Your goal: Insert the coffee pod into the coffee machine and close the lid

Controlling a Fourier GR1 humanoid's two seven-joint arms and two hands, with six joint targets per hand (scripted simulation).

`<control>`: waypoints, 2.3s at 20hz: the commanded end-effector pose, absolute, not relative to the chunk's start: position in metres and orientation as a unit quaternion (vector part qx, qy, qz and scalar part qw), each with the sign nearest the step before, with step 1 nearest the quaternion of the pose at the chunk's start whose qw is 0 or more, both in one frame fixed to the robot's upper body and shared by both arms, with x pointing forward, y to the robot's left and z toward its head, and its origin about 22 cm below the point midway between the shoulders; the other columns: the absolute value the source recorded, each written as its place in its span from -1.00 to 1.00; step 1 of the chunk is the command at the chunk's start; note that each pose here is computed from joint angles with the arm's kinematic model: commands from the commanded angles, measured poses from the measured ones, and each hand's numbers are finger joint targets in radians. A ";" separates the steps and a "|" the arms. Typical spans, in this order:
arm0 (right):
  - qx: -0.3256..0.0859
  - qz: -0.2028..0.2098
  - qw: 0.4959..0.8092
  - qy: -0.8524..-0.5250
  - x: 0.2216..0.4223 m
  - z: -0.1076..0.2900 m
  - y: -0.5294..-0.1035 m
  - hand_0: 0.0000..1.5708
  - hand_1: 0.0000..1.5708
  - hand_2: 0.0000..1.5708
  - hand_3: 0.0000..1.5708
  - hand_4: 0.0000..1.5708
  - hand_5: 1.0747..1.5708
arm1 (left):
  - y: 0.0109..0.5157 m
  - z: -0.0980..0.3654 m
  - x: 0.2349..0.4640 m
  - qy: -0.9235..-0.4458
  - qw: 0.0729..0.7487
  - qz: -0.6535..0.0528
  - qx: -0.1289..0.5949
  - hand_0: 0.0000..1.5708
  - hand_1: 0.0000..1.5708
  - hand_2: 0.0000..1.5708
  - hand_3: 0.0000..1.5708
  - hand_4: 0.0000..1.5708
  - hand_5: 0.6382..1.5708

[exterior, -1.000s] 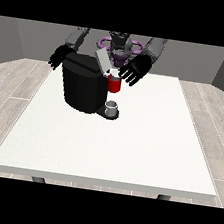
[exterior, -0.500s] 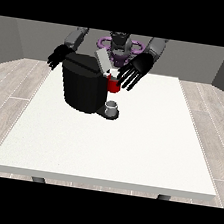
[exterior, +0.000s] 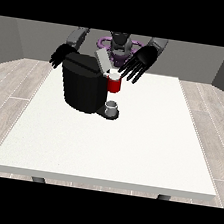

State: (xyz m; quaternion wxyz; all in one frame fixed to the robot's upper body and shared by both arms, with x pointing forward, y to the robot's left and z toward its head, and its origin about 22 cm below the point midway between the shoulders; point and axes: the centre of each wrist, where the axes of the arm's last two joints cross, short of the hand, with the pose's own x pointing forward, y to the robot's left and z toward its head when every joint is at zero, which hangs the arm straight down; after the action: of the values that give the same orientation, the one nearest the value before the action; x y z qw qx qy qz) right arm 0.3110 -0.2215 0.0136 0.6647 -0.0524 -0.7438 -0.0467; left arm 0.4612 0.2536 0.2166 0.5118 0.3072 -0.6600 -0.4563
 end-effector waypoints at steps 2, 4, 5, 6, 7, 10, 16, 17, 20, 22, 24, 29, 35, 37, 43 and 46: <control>-0.047 -0.059 0.687 -0.723 0.295 -0.007 -0.221 -1.00 -1.00 -1.00 -1.00 -0.52 1.00 | 0.258 0.188 0.456 -0.656 0.521 -0.463 0.290 -1.00 -1.00 -1.00 -1.00 -1.00 1.00; -0.062 -0.078 0.687 -0.720 0.287 -0.023 -0.225 -1.00 -1.00 -1.00 -1.00 -0.51 1.00 | 0.249 0.174 0.455 -0.651 0.542 -0.456 0.272 -1.00 -1.00 -1.00 -1.00 -1.00 1.00; -0.057 -0.061 0.687 -0.722 0.295 -0.002 -0.234 -1.00 -1.00 -1.00 -1.00 -0.48 1.00 | 0.251 0.160 0.453 -0.658 0.549 -0.445 0.261 -1.00 -1.00 -1.00 -1.00 -1.00 1.00; -0.067 -0.091 0.677 -0.727 0.305 -0.004 -0.253 -1.00 -1.00 -1.00 -1.00 -0.51 1.00 | 0.235 0.181 0.456 -0.685 0.534 -0.428 0.249 -1.00 -1.00 -1.00 -1.00 -1.00 1.00; -0.070 -0.082 0.694 -0.712 0.293 -0.017 -0.249 -1.00 -1.00 -1.00 -1.00 -0.45 1.00 | 0.232 0.166 0.455 -0.667 0.564 -0.432 0.226 -1.00 -1.00 -1.00 -1.00 -1.00 1.00; -0.073 -0.084 0.701 -0.704 0.277 -0.029 -0.242 -1.00 -1.00 -1.00 -1.00 -0.46 1.00 | 0.259 0.147 0.450 -0.708 0.604 -0.321 0.177 -1.00 -1.00 -1.00 -1.00 -1.00 1.00; -0.098 -0.087 0.728 -0.673 0.246 -0.049 -0.267 -1.00 -1.00 -1.00 -1.00 -0.37 1.00 | 0.253 0.045 0.417 -0.698 0.683 -0.214 0.032 -1.00 -1.00 -1.00 -1.00 -1.00 1.00; -0.104 -0.072 0.735 -0.666 0.248 -0.047 -0.271 -1.00 -1.00 -1.00 -1.00 -0.45 1.00 | 0.224 0.028 0.410 -0.695 0.686 -0.215 0.019 -1.00 -1.00 -1.00 -1.00 -1.00 1.00; -0.087 -0.046 0.710 -0.697 0.258 -0.030 -0.275 -1.00 -1.00 -1.00 -1.00 -0.50 1.00 | 0.251 0.025 0.404 -0.703 0.687 -0.185 0.009 -1.00 -1.00 -1.00 -1.00 -1.00 1.00; -0.061 -0.035 0.721 -0.689 0.259 -0.021 -0.273 -1.00 -1.00 -1.00 -1.00 -0.53 1.00 | 0.244 -0.002 0.390 -0.683 0.714 -0.150 -0.011 -1.00 -1.00 -1.00 -1.00 -0.82 1.00; -0.038 -0.004 0.716 -0.697 0.267 0.000 -0.260 -1.00 -1.00 -1.00 -1.00 -0.67 1.00 | 0.258 -0.027 0.372 -0.675 0.728 -0.121 -0.001 -1.00 -1.00 -1.00 -1.00 -0.73 1.00; -0.015 0.017 0.681 -0.732 0.294 0.047 -0.247 -1.00 -1.00 -1.00 -1.00 -1.00 1.00 | 0.273 -0.032 0.362 -0.682 0.723 -0.108 -0.022 -1.00 -1.00 -1.00 -1.00 -1.00 1.00; -0.043 0.040 0.683 -0.728 0.297 0.038 -0.281 -1.00 -1.00 -1.00 -1.00 -1.00 1.00 | 0.230 -0.036 0.353 -0.673 0.729 -0.098 -0.083 -1.00 -1.00 -1.00 -1.00 -0.82 1.00; -0.042 0.050 0.683 -0.728 0.311 0.064 -0.266 -1.00 -1.00 -1.00 -1.00 -0.83 1.00 | 0.235 -0.036 0.350 -0.664 0.735 -0.096 -0.096 -1.00 -1.00 -1.00 -1.00 -1.00 1.00; -0.027 0.087 0.667 -0.739 0.307 0.044 -0.241 -1.00 -1.00 -1.00 -1.00 -1.00 1.00 | 0.239 -0.031 0.330 -0.696 0.708 -0.085 -0.082 -1.00 -1.00 -1.00 -1.00 -0.86 1.00; -0.028 0.062 0.688 -0.723 0.316 0.037 -0.258 -1.00 -1.00 -1.00 -1.00 -1.00 1.00 | 0.239 -0.003 0.335 -0.696 0.704 -0.101 -0.098 -1.00 -1.00 -1.00 -1.00 -1.00 1.00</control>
State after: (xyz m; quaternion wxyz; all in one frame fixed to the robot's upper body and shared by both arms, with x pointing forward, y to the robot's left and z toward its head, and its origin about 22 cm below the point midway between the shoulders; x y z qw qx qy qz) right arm 0.3067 -0.2505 0.0395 0.6832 -0.0257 -0.7262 0.0714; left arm 0.3354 0.2426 -0.0245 0.7153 -0.0847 -0.6880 -0.0888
